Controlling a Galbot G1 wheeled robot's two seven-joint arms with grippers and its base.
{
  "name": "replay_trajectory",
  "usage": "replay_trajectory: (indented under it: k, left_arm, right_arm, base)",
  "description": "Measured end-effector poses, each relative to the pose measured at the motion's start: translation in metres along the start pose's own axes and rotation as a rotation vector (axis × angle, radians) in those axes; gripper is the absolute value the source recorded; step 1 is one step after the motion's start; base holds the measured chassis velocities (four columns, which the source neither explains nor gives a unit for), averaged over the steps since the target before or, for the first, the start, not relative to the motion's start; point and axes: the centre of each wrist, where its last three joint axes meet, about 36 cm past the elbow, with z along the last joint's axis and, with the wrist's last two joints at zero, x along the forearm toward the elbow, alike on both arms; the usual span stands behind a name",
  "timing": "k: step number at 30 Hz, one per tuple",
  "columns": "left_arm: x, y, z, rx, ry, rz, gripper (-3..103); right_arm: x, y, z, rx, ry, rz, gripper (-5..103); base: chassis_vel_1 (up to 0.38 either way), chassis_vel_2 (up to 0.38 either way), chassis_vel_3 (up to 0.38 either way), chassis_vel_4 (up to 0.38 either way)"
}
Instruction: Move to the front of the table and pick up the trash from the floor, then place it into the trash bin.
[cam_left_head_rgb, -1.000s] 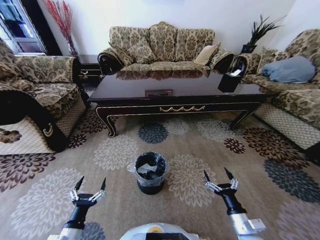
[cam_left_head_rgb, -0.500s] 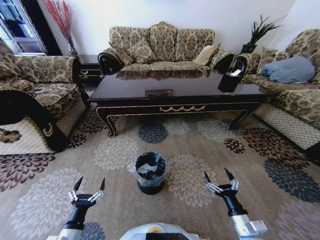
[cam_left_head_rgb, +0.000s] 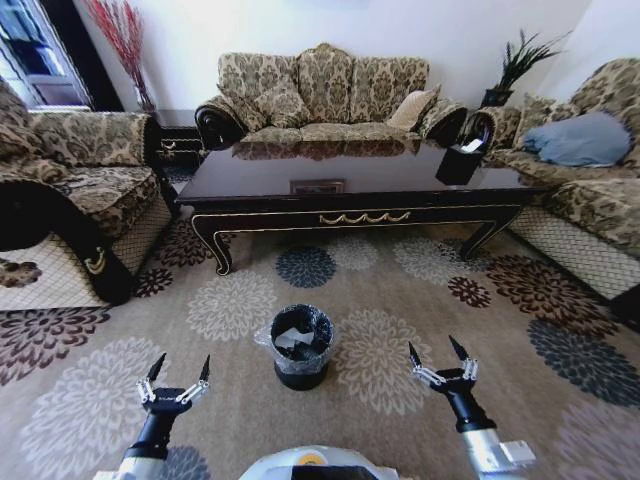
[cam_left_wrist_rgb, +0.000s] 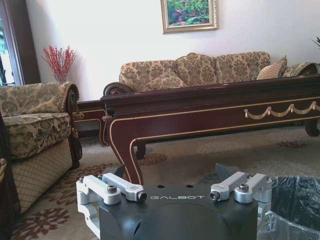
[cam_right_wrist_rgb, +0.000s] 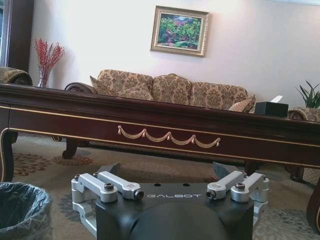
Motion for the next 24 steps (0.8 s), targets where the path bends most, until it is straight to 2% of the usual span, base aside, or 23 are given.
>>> replay_trajectory:
  k: [11,24]
  left_arm:
    - [0.0000,0.0000,0.0001,0.000,0.001,-0.001,100]
    - [0.0000,0.0000,0.0001,0.000,0.001,-0.001,100]
  right_arm:
    - [0.0000,0.0000,0.0000,0.000,0.000,0.000,100]
    - [0.0000,0.0000,0.0001,0.000,0.001,0.001,100]
  base:
    - [0.071,-0.073,-0.078,0.072]
    - [0.268,-0.288,-0.273,0.279]
